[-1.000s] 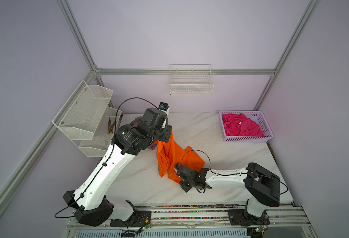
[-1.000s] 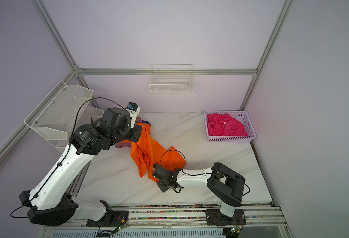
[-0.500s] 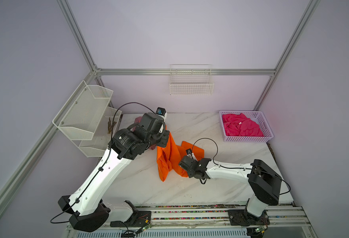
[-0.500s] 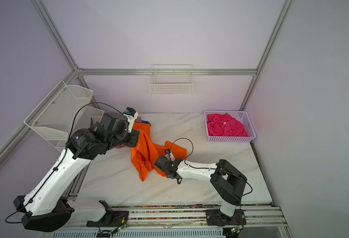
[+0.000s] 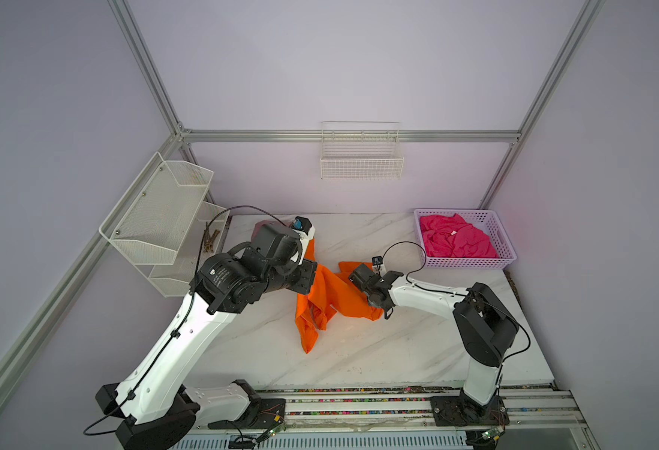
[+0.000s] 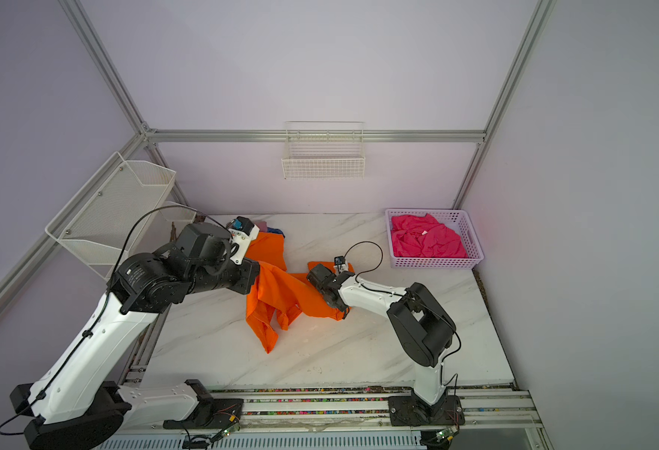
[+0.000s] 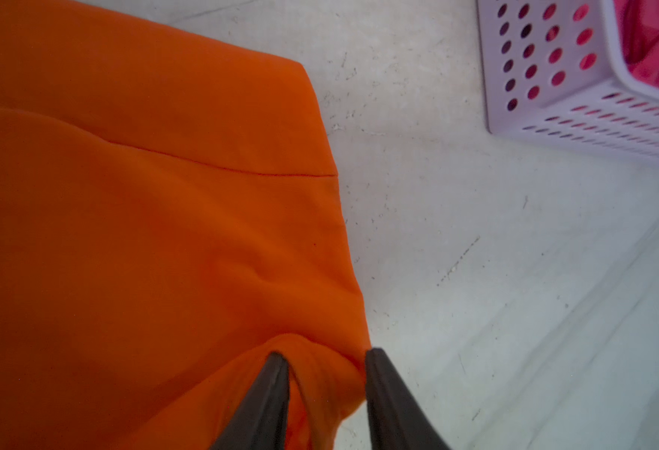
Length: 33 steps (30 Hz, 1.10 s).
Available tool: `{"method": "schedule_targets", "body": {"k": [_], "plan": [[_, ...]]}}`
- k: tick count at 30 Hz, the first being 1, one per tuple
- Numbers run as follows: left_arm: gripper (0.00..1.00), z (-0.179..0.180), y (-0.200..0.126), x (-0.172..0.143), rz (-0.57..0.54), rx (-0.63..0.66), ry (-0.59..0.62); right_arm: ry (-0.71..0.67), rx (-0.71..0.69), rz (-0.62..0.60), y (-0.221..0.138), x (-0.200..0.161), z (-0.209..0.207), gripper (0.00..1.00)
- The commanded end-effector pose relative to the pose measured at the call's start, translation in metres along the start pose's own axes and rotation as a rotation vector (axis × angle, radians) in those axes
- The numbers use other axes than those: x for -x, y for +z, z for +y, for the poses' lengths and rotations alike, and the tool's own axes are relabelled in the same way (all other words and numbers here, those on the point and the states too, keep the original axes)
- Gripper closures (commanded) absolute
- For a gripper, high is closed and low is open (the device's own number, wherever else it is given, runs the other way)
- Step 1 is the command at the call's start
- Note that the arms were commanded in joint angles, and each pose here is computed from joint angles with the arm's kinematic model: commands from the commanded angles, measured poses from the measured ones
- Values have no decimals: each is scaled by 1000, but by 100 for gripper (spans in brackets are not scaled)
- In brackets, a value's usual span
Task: Fold and stack t-shirts
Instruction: Flatten out the T-shirt at the center of the board.
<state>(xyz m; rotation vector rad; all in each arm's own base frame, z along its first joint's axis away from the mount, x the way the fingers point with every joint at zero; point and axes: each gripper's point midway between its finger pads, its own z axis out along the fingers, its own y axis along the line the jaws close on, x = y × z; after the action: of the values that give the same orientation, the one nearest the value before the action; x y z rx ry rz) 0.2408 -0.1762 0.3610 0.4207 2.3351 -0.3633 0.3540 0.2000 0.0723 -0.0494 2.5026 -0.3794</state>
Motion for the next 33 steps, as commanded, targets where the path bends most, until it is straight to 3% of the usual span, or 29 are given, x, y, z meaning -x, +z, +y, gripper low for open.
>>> {"method": "schedule_targets", "body": {"k": [1,3,10,15,18,23,25,30,33], "plan": [[100,-7,-4,10,-28,-38,0,8,74,-64,-18,19,15,50],[100,-10,1,15,-27,-42,13,19,132,-101,-33,21,23,44],[100,18,26,16,-5,87,21,15,293,-126,-82,-7,24,42],[100,13,51,7,36,26,6,-5,393,-135,-97,-16,25,41],[77,4,59,1,67,-23,3,-17,382,-127,-90,-20,29,42],[59,2,56,-8,74,-49,-15,-50,365,-86,-77,-27,40,44],[41,7,51,-15,74,-30,-27,-46,378,-103,-79,-23,42,45],[41,28,40,-37,115,64,-56,-84,374,-107,-75,-21,48,45],[50,37,41,-59,200,109,-89,-101,383,-88,-70,-23,57,45]]}}
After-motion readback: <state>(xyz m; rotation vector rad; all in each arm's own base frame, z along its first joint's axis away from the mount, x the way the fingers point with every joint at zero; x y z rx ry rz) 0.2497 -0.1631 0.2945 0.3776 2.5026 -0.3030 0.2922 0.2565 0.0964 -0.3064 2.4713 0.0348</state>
